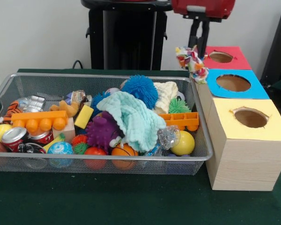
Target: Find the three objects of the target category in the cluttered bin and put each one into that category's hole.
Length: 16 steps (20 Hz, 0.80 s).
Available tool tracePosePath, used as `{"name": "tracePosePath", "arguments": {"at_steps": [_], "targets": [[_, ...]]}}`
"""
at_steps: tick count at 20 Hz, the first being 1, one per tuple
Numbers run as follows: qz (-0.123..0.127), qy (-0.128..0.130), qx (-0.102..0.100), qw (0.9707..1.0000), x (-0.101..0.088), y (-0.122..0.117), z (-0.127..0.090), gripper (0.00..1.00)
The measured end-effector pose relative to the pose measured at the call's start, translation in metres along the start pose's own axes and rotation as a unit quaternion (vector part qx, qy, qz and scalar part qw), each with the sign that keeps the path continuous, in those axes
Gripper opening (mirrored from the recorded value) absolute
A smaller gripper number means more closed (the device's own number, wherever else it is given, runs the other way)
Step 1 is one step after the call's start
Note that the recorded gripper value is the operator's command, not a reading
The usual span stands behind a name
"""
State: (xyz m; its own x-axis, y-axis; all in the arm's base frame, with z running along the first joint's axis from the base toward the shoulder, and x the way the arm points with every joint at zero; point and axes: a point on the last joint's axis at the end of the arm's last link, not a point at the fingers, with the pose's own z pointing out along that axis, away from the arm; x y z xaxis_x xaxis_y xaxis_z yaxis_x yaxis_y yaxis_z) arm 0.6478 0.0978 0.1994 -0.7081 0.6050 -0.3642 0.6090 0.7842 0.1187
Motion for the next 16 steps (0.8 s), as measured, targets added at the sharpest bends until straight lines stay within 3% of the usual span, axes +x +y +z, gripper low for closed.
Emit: {"name": "tracePosePath", "arguments": {"at_steps": [7, 16], "targets": [[0.026, -0.013, -0.01, 0.9995, -0.002, 0.036, 0.008, 0.0], [0.066, -0.011, -0.005, 0.9978, -0.004, 0.053, 0.044, 0.0]]}}
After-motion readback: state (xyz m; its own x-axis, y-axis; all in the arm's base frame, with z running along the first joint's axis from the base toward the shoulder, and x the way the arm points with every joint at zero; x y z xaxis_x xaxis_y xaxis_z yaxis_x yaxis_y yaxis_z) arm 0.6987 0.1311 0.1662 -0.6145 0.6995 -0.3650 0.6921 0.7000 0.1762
